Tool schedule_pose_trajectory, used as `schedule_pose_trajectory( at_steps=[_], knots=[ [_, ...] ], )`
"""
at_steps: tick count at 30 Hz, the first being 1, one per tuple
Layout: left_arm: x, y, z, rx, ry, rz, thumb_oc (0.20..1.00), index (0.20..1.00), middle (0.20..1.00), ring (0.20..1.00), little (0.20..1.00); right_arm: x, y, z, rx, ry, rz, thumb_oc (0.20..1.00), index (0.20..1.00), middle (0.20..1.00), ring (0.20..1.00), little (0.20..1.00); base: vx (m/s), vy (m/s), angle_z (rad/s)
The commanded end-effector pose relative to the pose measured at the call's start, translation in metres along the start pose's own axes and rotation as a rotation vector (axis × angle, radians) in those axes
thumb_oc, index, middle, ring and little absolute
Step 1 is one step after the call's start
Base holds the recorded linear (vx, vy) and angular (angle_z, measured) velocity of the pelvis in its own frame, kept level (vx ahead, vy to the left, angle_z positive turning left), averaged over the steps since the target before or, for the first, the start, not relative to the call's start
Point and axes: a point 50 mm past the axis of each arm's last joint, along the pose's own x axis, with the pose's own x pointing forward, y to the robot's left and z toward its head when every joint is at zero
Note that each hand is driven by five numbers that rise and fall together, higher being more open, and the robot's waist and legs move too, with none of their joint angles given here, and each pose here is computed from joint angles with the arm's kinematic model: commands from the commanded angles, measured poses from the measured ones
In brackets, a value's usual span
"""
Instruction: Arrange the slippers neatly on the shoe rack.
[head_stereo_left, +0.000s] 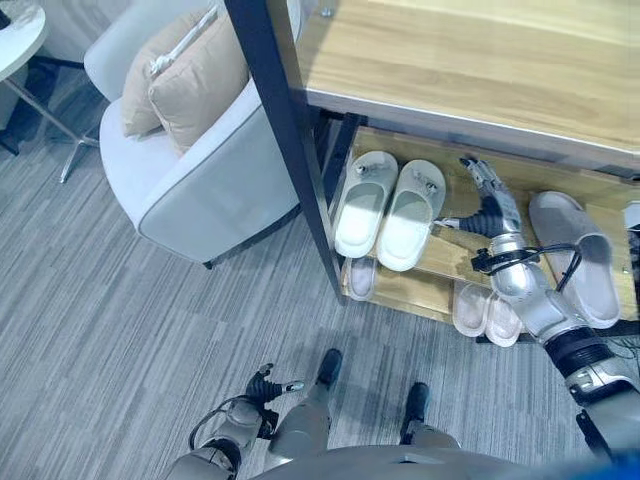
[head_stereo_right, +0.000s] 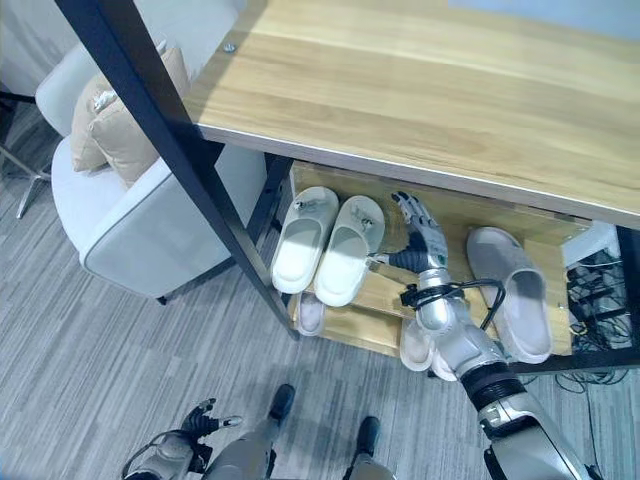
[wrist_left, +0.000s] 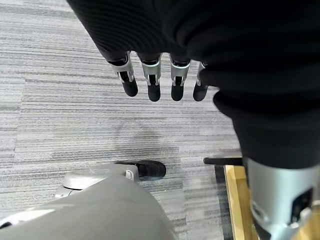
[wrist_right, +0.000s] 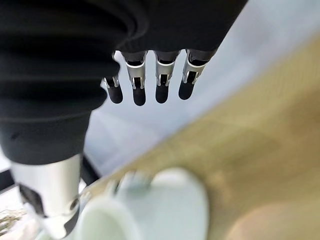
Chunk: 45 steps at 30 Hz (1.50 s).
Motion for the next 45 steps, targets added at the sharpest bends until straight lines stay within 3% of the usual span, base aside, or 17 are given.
schedule_pose_trajectory(
  at_steps=[1,5,10,22,37,38,45],
  knots=[
    [-0.005,-0.017,-0.019,0.065,0.093,-0.062,1.000,1.000,1.000,1.000,1.000,0.006,-0.027,0.003,-0.082,-0.065,-0.120,1.000,1.000,1.000,1.000,1.000,0.01,-0.033,-0.06],
    [-0.006,-0.016,-0.023,0.055,0.100,-0.070,1.000,1.000,1.000,1.000,1.000,0.004,-0.040,-0.027,-0.356,0.014,-0.065,1.000,1.000,1.000,1.000,1.000,0.02,-0.032,-0.16],
    [-0.006,-0.018,-0.025,0.037,0.104,-0.081,1.000,1.000,1.000,1.000,1.000,-0.007,-0.031,-0.056,-0.415,0.185,-0.047,1.000,1.000,1.000,1.000,1.000,0.01,-0.025,-0.19],
    [-0.010,-0.022,-0.034,0.025,0.150,-0.057,1.000,1.000,1.000,1.000,1.000,-0.051,-0.003,-0.098,-0.363,0.541,-0.049,1.000,1.000,1.000,1.000,1.000,0.02,-0.022,-0.02],
    [-0.009,-0.021,-0.034,-0.013,0.189,0.001,1.000,1.000,1.000,1.000,1.000,-0.106,0.037,-0.112,-0.214,0.832,0.017,1.000,1.000,1.000,1.000,1.000,0.02,0.001,-0.03],
    [-0.009,-0.020,-0.034,-0.016,0.191,0.005,1.000,1.000,1.000,1.000,1.000,-0.109,0.042,-0.112,-0.187,0.847,0.037,0.200,0.200,0.200,0.200,0.200,0.00,0.000,0.00],
    [-0.008,-0.021,-0.032,-0.029,0.198,0.014,1.000,1.000,1.000,1.000,1.000,-0.115,0.063,-0.094,-0.078,0.823,0.101,0.200,0.200,0.200,0.200,0.200,0.00,0.000,0.00]
  ],
)
